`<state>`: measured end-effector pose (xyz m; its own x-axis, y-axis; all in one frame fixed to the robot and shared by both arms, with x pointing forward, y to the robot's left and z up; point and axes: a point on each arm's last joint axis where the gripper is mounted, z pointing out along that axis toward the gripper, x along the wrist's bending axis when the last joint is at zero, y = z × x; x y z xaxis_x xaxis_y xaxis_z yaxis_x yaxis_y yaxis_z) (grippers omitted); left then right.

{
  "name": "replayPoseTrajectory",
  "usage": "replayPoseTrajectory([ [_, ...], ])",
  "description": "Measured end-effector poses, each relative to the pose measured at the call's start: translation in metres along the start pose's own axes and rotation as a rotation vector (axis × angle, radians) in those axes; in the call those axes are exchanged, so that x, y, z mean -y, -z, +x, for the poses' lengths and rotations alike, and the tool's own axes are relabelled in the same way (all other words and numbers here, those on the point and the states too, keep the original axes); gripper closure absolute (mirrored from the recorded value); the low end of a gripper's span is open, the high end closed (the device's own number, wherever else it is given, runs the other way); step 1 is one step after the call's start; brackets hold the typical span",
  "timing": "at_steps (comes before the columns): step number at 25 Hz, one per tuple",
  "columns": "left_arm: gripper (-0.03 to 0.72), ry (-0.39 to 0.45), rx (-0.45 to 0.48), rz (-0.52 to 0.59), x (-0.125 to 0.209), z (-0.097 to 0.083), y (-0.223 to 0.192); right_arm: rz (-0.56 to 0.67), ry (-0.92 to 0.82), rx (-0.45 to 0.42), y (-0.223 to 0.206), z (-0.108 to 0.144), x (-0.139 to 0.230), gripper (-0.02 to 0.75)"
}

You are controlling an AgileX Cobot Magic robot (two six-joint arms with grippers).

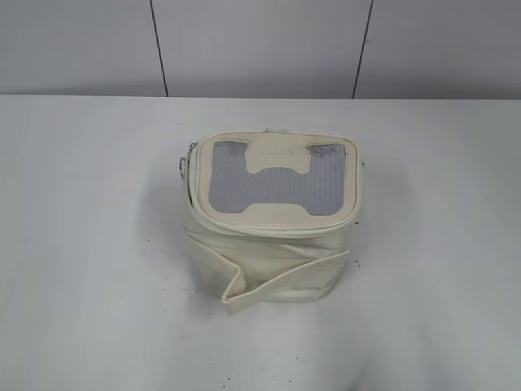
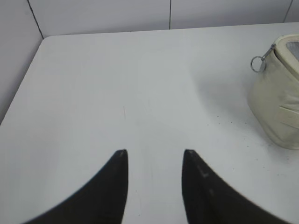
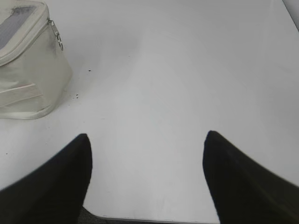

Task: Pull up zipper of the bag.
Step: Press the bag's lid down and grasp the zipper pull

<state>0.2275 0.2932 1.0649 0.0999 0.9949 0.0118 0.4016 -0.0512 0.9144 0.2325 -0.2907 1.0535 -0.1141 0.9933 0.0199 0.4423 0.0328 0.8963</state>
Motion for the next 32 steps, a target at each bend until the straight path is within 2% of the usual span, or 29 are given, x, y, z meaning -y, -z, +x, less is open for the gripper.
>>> replayPoseTrajectory([
  [32,0.386,0.000,0.000,0.000,0.0000,0.0000,0.0000,0.000,0.000,0.000,0.0000,0.0000,0.0000,0.164],
])
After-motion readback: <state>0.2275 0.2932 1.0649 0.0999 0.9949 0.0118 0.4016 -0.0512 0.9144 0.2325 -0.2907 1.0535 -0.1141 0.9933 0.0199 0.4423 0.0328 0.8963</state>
